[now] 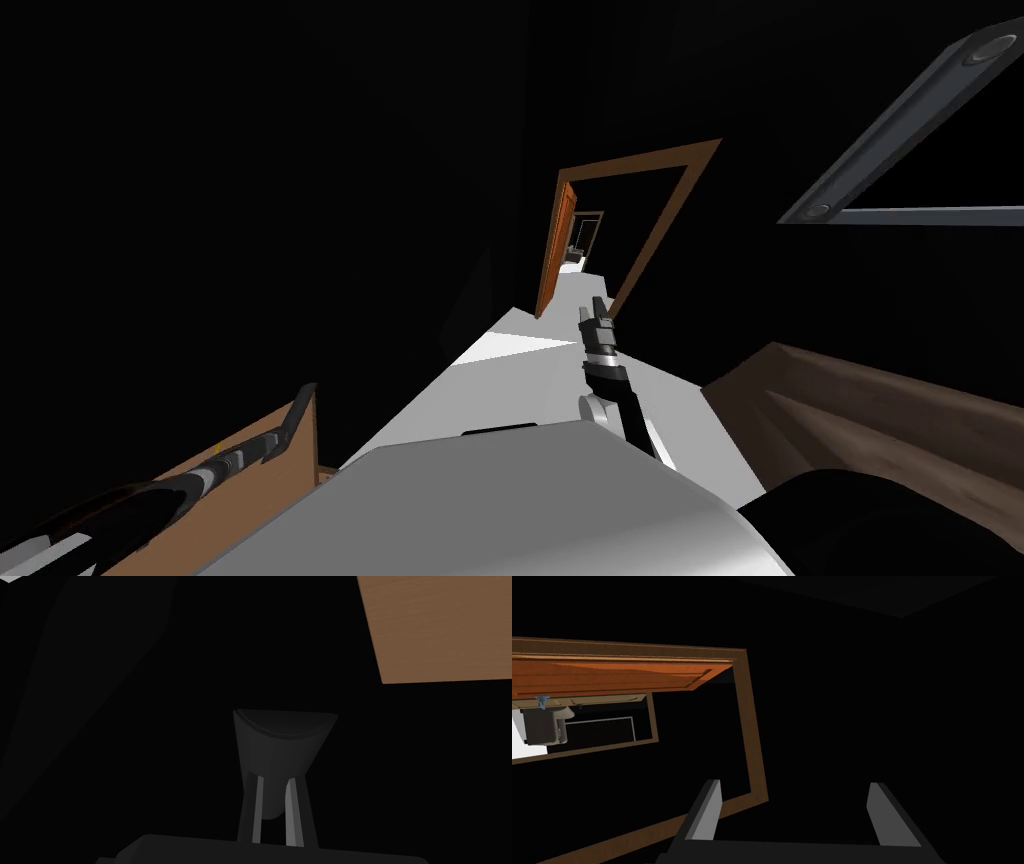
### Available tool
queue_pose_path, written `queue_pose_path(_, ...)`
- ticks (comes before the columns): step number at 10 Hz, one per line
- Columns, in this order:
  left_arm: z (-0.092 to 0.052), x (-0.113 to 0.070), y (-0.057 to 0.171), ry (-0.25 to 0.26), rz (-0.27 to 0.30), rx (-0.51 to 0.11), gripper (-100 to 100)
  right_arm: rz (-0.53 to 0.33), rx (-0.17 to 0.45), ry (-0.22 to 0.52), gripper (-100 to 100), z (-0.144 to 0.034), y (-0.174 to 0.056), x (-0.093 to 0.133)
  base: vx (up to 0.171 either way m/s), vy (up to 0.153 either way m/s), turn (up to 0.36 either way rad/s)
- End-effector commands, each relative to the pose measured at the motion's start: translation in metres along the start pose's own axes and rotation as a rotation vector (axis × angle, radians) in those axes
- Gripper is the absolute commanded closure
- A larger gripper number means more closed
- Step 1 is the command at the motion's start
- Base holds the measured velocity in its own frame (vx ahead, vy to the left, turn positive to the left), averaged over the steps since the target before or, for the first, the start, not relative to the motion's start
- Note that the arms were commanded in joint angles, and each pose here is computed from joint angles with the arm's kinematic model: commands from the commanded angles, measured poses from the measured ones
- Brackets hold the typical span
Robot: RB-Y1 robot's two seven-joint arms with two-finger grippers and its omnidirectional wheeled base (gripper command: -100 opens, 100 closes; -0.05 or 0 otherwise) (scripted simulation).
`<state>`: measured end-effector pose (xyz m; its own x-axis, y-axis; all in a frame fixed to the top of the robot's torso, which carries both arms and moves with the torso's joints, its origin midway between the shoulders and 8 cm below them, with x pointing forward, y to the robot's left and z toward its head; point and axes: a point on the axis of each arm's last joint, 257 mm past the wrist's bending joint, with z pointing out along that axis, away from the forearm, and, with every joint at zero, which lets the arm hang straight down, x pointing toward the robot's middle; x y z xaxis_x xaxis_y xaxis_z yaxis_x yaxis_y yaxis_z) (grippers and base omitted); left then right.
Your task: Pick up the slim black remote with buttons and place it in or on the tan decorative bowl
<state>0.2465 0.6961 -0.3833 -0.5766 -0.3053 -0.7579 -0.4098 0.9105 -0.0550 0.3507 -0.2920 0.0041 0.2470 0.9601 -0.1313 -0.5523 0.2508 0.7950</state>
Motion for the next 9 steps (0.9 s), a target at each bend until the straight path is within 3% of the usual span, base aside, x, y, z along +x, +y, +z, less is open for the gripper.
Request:
queue_pose_path(1, 0.000, -0.005, -0.010, 0.005, 0.032, 0.037, 100, 0.000, 0.000, 0.000, 0, 0.000, 0.000, 0.000, 0.143, 0.027, 0.200)
queue_pose_path(2, 0.000, -0.002, -0.010, 0.016, 0.062, 0.039, 100, 0.000, 0.000, 0.000, 0, 0.000, 0.000, 0.000, 0.070, 0.005, -0.014)
queue_pose_path(3, 0.005, -0.017, -0.022, 0.008, 0.059, 0.084, 100, 0.000, 0.000, 0.000, 0, 0.000, 0.000, 0.000, 0.124, 0.006, 0.297)
queue_pose_path(5, 0.004, -0.010, -0.024, 0.030, 0.114, 0.093, 100, 0.000, 0.000, 0.000, 0, 0.000, 0.000, 0.000, 0.105, 0.002, 0.111)
queue_pose_path(6, 0.008, -0.022, -0.034, 0.029, 0.106, 0.134, 100, 0.000, 0.000, 0.000, 0, 0.000, 0.000, 0.000, 0.138, 0.031, 0.314)
queue_pose_path(8, 0.008, -0.015, -0.036, 0.053, 0.160, 0.144, 100, 0.000, 0.000, 0.000, 0, 0.000, 0.000, 0.000, 0.107, 0.016, 0.107)
queue_pose_path(9, 0.011, -0.025, -0.046, 0.057, 0.152, 0.180, 100, 0.000, 0.000, 0.000, 0, 0.000, 0.000, 0.000, 0.120, 0.026, 0.304)
